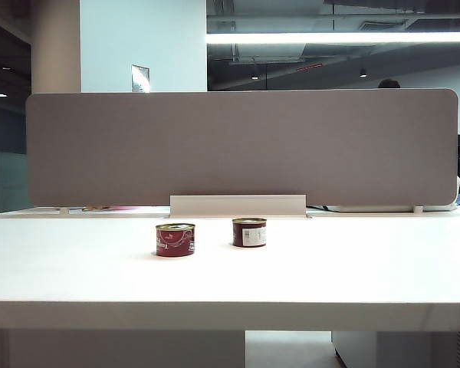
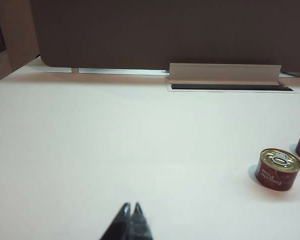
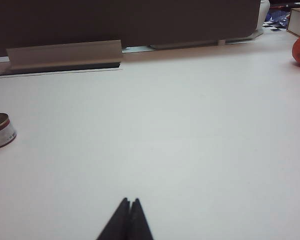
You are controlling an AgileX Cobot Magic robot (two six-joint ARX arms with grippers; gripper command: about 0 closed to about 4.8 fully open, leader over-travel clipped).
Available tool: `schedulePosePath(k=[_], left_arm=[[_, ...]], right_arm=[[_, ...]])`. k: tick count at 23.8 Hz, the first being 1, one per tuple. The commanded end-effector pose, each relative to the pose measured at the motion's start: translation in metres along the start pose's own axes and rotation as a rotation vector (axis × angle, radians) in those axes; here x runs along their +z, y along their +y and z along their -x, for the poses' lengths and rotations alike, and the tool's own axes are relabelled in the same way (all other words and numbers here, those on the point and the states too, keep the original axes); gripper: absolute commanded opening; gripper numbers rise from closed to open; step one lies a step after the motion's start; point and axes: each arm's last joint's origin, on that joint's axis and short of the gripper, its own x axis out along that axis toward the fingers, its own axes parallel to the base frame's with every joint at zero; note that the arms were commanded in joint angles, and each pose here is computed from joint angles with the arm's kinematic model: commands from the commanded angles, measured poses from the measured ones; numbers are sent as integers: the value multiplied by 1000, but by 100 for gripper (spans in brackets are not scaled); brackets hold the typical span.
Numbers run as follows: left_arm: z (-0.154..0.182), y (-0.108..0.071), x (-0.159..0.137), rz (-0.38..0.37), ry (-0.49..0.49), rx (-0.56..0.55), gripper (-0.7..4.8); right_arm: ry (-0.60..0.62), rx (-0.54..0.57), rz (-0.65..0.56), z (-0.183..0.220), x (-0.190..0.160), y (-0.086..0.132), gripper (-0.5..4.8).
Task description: Stack a can of tomatoes on the right onto the can of tomatoes on the left.
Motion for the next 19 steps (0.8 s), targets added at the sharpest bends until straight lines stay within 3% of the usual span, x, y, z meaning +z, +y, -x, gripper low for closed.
schedulePosePath(k=[1, 19], left_arm=[[0, 0, 2, -2, -12, 0, -6], [0, 0, 2, -2, -12, 0, -6]], right_arm=[[-6, -3, 3, 0, -1, 0, -5], [-13, 9, 2, 0, 0, 0, -5]])
